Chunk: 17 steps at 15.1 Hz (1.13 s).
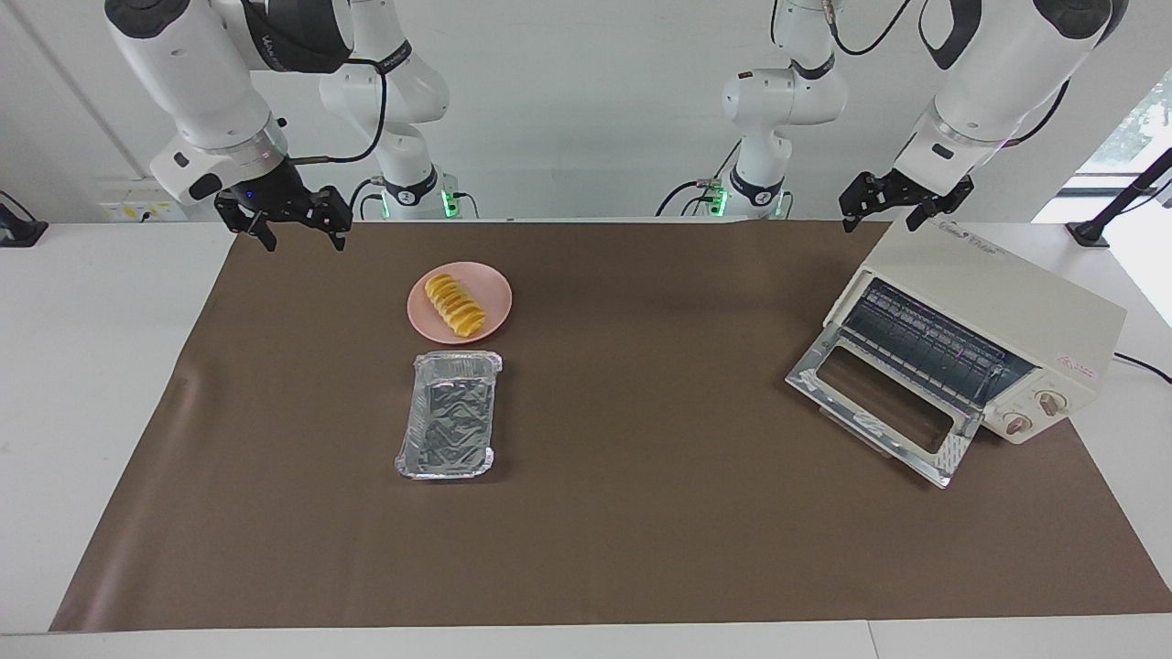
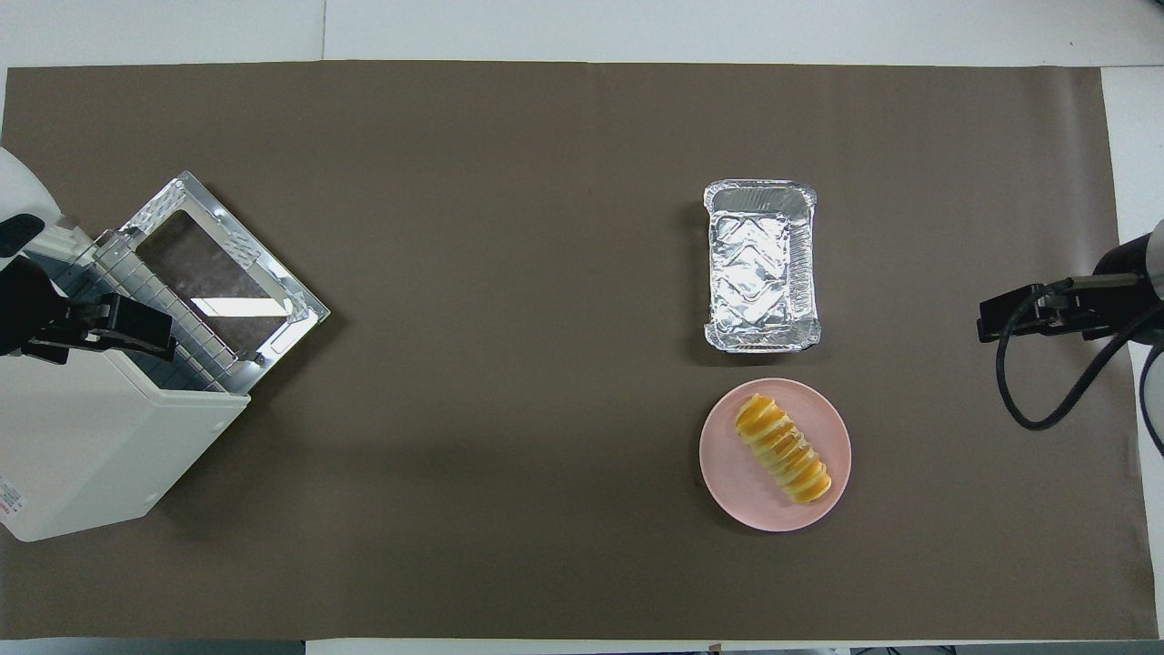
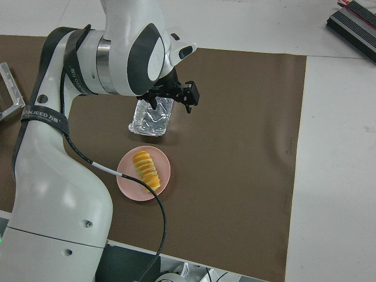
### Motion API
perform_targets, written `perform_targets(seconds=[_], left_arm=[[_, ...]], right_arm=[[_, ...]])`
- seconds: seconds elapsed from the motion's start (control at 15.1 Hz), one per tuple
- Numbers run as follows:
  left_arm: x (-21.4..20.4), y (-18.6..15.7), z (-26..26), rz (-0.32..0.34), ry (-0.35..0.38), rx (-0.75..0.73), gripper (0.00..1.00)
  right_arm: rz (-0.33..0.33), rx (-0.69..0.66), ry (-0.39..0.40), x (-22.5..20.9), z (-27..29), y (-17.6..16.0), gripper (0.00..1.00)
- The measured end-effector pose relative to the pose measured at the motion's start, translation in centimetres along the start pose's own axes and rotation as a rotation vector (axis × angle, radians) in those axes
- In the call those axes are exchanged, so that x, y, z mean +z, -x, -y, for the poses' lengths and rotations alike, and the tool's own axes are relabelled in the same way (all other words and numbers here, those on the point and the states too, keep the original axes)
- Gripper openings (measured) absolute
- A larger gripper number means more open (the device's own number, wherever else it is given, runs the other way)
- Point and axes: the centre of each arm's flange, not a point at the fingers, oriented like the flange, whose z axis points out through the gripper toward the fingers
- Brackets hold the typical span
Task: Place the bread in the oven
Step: 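Reach the right gripper down to the yellow bread on the pink plate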
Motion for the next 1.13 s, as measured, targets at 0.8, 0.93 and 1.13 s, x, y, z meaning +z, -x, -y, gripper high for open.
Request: perform_targets(seconds=[0.8, 0.93, 1.13], left_arm=[[0.0, 0.0, 0.0, 0.000, 0.000, 0.000, 1.00], [0.0, 0.0, 0.0, 0.000, 0.000, 0.000, 1.00], [0.0, 0.0, 0.0, 0.000, 0.000, 0.000, 1.00]], right_arm=[[0.059, -0.036, 0.017, 7.6, 8.2, 4.3, 1.00], [0.069, -0.060, 0.035, 11.2, 12.0, 6.1, 1.00], [0.070, -0.067, 0.025, 16.8, 14.8, 7.8, 0.98]])
